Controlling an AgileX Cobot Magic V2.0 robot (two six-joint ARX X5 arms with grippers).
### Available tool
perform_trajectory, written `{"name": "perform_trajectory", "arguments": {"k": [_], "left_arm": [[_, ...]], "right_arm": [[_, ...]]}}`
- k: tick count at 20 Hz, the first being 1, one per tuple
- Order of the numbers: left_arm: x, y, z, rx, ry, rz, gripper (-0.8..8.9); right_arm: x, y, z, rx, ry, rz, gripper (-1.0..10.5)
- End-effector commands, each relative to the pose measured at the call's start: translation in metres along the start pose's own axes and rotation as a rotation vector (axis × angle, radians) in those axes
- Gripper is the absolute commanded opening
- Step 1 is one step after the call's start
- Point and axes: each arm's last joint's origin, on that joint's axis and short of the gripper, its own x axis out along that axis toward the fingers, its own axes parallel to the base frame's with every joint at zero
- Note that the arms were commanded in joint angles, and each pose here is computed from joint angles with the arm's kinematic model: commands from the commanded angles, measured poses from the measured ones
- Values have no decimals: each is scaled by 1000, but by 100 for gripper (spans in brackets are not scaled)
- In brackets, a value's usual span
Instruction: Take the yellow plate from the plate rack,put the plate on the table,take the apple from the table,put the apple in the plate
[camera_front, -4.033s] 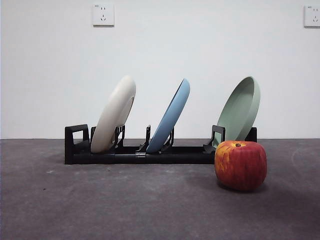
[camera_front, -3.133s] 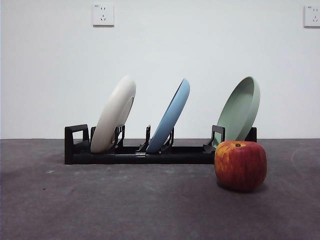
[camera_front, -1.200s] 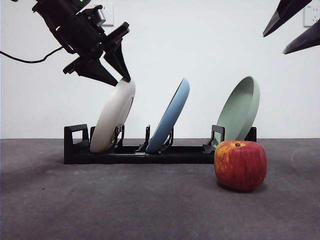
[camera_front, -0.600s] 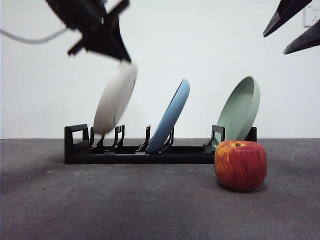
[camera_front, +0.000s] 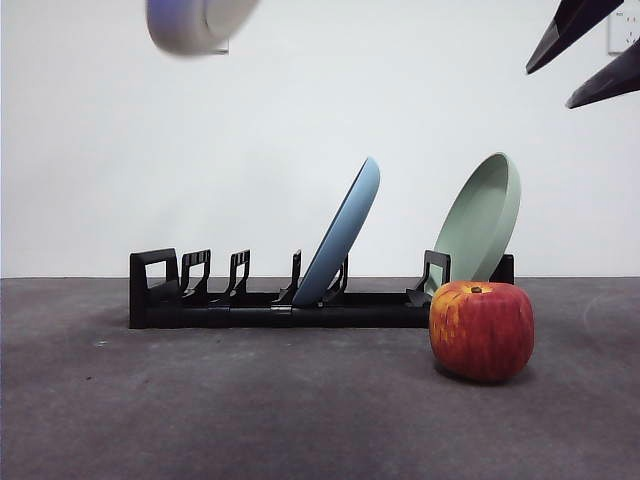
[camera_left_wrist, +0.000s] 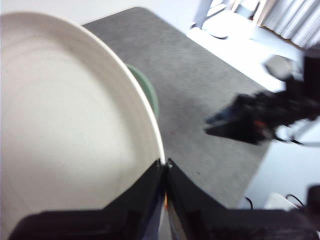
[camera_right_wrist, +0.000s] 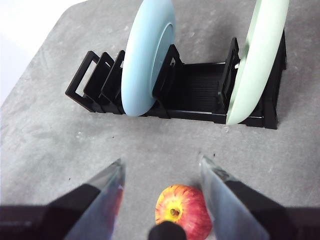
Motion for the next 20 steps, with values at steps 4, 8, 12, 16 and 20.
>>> {"name": "perform_trajectory", "arguments": {"k": [4, 8, 12, 16, 20], "left_arm": [[-52, -40, -26, 116, 96, 78, -8], [-50, -61, -46, 160, 277, 128, -8], [-28, -86, -57, 206, 340, 201, -8], [16, -97, -83, 232, 458, 373, -8], [76, -101, -118, 246, 505, 396, -8]], "right_arm": [[0, 0, 1, -11, -6, -2, 252], [0, 0, 1, -11, -6, -2, 252], [0, 0, 1, -11, -7, -2, 252], [0, 0, 1, -11, -7, -2, 252], [0, 0, 2, -12, -9, -2, 252]]}}
